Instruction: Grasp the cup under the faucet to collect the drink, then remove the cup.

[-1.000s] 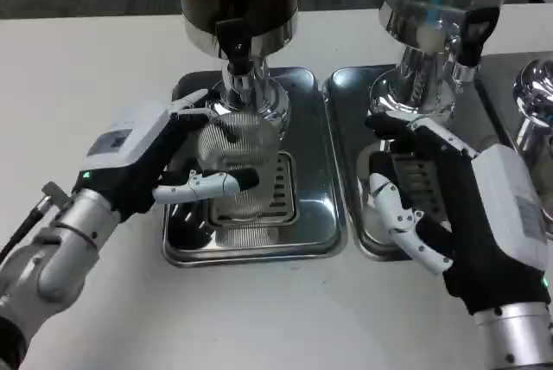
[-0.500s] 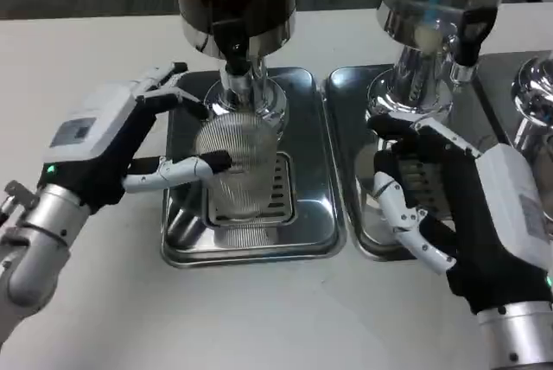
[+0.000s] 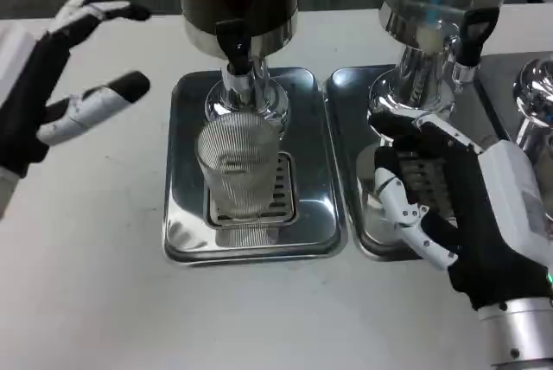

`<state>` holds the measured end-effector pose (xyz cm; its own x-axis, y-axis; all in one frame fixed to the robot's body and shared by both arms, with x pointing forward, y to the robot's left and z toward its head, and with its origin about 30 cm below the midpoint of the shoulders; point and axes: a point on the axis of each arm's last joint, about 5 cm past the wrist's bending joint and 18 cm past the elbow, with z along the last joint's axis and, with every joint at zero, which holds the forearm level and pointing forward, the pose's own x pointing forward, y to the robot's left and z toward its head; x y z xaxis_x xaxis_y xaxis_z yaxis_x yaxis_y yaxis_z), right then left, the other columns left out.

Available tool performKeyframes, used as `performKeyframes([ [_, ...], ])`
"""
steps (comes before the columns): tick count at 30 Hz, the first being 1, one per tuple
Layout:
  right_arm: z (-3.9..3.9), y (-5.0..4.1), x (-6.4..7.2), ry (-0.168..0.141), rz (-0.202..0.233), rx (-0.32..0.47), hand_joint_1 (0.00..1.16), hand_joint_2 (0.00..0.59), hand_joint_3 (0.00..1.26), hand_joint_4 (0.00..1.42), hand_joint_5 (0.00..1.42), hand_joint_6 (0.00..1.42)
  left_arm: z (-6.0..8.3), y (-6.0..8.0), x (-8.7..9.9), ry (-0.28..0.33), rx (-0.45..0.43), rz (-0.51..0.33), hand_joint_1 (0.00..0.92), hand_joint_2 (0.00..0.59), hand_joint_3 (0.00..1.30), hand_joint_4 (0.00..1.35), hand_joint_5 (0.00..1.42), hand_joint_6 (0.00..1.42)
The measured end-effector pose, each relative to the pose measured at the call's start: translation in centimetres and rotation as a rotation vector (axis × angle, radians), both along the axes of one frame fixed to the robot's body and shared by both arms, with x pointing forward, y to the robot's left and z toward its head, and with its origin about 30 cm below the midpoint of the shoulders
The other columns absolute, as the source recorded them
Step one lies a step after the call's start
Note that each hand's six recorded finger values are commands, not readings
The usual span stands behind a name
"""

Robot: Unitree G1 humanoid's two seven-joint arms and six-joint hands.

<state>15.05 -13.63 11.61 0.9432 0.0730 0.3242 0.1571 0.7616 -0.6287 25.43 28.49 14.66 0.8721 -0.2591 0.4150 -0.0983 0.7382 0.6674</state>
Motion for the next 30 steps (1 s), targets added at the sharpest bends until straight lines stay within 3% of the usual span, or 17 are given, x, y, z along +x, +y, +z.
performKeyframes([
  [2, -0.02, 0.0, 0.0, 0.001, 0.0, 0.0, 0.36, 0.438, 0.42, 0.39, 0.44, 0.42, 0.9, 0.5, 0.0, 0.001, -0.065, -0.039, 0.0, 0.032, 0.36, 0.18, 0.21, 0.27],
  [8, -0.04, 0.03, 0.1, 0.002, 0.001, 0.0, 0.36, 0.438, 0.43, 0.39, 0.44, 0.42, 3.2, 2.4, 1.0, 0.159, -0.261, -0.235, 0.0, 0.064, 0.41, 0.26, 0.26, 0.32],
  [12, -0.14, 0.06, 0.2, 0.005, 0.0, 0.002, 0.36, 0.437, 0.43, 0.4, 0.44, 0.42, 5.4, 2.9, 2.9, 0.287, -0.385, -0.449, 0.0, 0.067, 0.39, 0.28, 0.28, 0.33],
  [13, -0.19, 0.12, 0.3, 0.007, 0.002, 0.003, 0.36, 0.437, 0.43, 0.4, 0.44, 0.42, 6.6, 2.8, 3.9, 0.34, -0.42, -0.538, 0.0, 0.067, 0.39, 0.29, 0.28, 0.33],
  [15, -0.3, 0.18, 0.3, 0.01, 0.003, 0.004, 0.36, 0.437, 0.43, 0.4, 0.44, 0.42, 7.4, 2.7, 4.6, 0.365, -0.449, -0.606, 0.0, 0.068, 0.39, 0.29, 0.28, 0.33],
  [16, -0.37, 0.18, 0.3, 0.011, 0.0, 0.005, 0.36, 0.437, 0.43, 0.4, 0.44, 0.42, 7.7, 2.6, 5.2, 0.414, -0.485, -0.652, 0.0, 0.068, 0.39, 0.29, 0.28, 0.33],
  [21, -0.41, 0.32, 0.3, 0.0, -0.012, 0.016, 0.35, 0.437, 0.43, 0.4, 0.44, 0.42, 7.6, 2.0, 6.4, 0.506, -0.577, -0.738, 0.0, 0.071, 0.37, 0.29, 0.28, 0.33],
  [25, -0.44, 0.42, 0.3, -0.004, -0.016, 0.022, 0.35, 0.437, 0.43, 0.4, 0.44, 0.42, 8.1, 1.7, 7.0, 0.53, -0.576, -0.762, 0.0, 0.066, 0.37, 0.29, 0.28, 0.33],
  [30, -0.48, 0.46, 0.3, -0.002, -0.02, 0.033, 0.35, 0.437, 0.43, 0.4, 0.44, 0.42, 7.8, 0.9, 7.6, 0.574, -0.569, -0.782, 0.0, 0.067, 0.38, 0.3, 0.28, 0.32],
])
